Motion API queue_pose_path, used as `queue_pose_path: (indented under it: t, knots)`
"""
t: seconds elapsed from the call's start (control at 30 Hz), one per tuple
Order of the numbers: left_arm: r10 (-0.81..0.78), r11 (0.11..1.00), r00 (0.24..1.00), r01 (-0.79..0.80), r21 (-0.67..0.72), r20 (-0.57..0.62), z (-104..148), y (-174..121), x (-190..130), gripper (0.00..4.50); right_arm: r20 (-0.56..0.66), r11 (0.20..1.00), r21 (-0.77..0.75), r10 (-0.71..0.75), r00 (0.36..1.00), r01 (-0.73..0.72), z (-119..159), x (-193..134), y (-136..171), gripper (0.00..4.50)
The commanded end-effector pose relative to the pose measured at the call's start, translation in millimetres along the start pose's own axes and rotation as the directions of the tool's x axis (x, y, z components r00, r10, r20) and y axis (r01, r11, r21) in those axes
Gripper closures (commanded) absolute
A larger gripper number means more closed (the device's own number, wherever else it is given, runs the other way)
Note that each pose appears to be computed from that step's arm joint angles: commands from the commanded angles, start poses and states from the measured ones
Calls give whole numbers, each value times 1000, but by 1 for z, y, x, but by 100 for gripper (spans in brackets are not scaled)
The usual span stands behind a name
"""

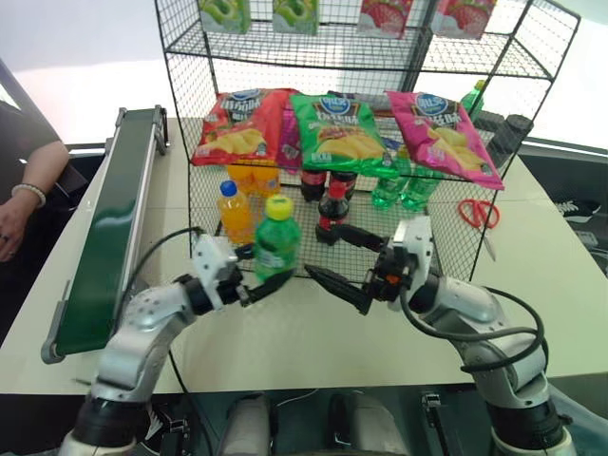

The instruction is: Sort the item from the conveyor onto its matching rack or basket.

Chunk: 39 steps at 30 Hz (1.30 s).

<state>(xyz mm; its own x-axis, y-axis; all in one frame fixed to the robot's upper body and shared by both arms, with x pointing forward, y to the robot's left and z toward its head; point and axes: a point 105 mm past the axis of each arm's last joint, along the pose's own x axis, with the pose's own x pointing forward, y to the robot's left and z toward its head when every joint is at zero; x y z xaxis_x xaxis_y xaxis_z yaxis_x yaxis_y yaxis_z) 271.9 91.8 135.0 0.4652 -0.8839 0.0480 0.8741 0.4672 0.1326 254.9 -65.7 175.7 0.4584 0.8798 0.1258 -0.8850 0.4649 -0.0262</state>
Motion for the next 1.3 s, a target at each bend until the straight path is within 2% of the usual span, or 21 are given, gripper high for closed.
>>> queue_pose_path:
  t: [0.03, 0.4, 0.5, 0.53, 0.57, 0.67, 0.7, 0.77, 0.9, 1.07, 1.3]
  knots:
    - [-128, 989, 990, 122, 78, 64, 15, -11, 19, 166, 20, 1000, -12, 10, 1000, -9, 8, 5, 5, 0]
    - [-265, 960, 958, 253, 119, 105, 21, -21, 43, 166, -25, 999, 16, -28, 999, 28, -1, -4, 5, 0]
    - [-269, 959, 957, 257, 120, 106, 21, -22, 44, 166, -27, 999, 27, -27, 999, 28, -2, -7, 6, 86]
    - [-270, 959, 957, 258, 120, 106, 20, -22, 44, 166, -26, 999, 29, -26, 999, 27, -2, -7, 6, 132]
    - [-271, 959, 957, 259, 116, 103, 20, -23, 43, 166, -24, 999, 28, -26, 999, 27, -2, -7, 7, 147]
    - [-270, 961, 959, 262, 92, 86, 16, -22, 42, 166, -19, 999, 15, -36, 999, 36, 0, -7, 5, 147]
    - [-265, 962, 961, 258, 89, 76, 14, -21, 42, 66, -14, 999, 8, -41, 999, 41, 1, -6, 4, 147]
    - [-235, 969, 971, 231, 82, 38, 6, -17, 40, 6, -5, 998, -6, -64, 998, 64, 2, -6, -1, 147]
    - [-143, 988, 989, 144, 55, -27, -11, -4, 26, 6, 11, 987, -51, -153, 988, 153, 4, -9, -17, 147]
    - [40, 999, 996, -38, 34, -76, -31, 17, -4, 6, 12, 913, -98, -397, 918, 396, -7, -30, -60, 147]
    - [106, 993, 994, -105, 47, -27, -23, 17, -8, 6, 10, 758, -175, -637, 771, 628, -40, -52, -104, 147]
